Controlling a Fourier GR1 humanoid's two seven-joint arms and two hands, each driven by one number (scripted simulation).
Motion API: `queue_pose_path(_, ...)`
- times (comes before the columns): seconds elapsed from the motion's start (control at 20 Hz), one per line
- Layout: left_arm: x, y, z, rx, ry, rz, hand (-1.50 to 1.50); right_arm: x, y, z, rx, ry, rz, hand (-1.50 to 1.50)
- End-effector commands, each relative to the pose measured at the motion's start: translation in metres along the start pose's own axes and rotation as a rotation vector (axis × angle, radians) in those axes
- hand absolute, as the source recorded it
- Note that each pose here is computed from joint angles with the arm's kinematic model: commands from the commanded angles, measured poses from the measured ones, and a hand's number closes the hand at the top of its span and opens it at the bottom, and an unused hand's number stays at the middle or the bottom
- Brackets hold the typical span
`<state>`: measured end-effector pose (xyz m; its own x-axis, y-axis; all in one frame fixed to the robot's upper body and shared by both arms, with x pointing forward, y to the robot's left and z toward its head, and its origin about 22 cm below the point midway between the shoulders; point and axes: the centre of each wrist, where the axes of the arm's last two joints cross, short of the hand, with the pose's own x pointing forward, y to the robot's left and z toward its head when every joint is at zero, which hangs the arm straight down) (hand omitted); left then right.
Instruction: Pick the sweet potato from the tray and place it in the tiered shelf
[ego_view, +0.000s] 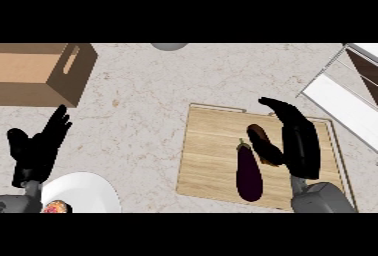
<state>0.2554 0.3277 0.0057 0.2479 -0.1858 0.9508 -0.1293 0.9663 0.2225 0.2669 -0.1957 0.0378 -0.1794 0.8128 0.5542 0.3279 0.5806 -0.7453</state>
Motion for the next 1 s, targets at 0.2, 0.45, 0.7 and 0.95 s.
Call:
queue_pose_path(0.2,-0.006,0.016,0.011,-0.019,0.001,0.001,0.0,0.028,0.06,0.038,-0.08,0.053,0.381,-1.5)
queue_pose_path(0.45,-0.024,0.017,0.019,-0.008,0.022,0.014,0.0,0.054,0.069,0.041,-0.018,0.223,0.663,-1.5)
queue_pose_path(0.7,-0.01,0.02,0.013,-0.021,-0.006,0.0,0.0,0.074,0.082,0.046,0.195,0.377,0.949,-1.5)
queue_pose_path(0.95,-0.02,0.019,0.02,-0.027,-0.014,-0.001,0.0,0.101,0.08,0.041,0.324,0.479,1.129,-1.5)
